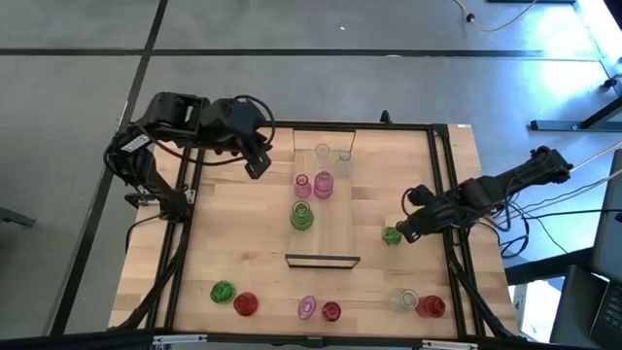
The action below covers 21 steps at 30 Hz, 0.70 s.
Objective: Sort vases onto shelf
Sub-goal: Put the right green vase on the shelf aligned with the other green vase
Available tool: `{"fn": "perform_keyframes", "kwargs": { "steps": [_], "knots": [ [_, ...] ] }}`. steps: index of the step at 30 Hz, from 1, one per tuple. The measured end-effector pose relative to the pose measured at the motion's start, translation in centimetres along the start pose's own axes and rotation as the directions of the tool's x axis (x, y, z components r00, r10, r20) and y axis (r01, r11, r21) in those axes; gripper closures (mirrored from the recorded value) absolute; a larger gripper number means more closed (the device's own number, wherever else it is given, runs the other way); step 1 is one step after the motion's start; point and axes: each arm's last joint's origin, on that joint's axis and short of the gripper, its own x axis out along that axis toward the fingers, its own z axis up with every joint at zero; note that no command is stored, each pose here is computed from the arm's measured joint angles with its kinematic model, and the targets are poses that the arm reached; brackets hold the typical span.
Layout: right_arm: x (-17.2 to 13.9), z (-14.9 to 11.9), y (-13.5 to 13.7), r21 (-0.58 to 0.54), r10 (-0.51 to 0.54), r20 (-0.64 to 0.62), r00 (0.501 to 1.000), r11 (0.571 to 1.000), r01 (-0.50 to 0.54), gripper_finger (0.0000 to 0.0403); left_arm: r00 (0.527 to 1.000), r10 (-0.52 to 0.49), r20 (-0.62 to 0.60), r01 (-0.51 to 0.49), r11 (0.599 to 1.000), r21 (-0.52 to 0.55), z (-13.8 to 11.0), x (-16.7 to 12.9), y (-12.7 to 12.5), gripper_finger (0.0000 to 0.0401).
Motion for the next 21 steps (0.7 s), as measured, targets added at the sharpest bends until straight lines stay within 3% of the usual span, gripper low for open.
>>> {"fn": "perform_keyframes", "kwargs": {
  "steps": [13,21],
  "knots": [
    [3.2,-0.2,1.0,-0.018,-0.139,-0.017,0.99,0.99,0.138,0.0306,1.0,0.002,-0.003,-0.002,1.0,0.002,0.0,0.2,-0.1,0.0293],
    [5.1,0.3,0.9,0.031,-0.077,-0.038,0.996,0.996,0.078,0.0324,1.0,0.001,-0.004,-0.001,1.0,-0.001,0.0,0.2,-0.1,0.0293]
  ]
}}
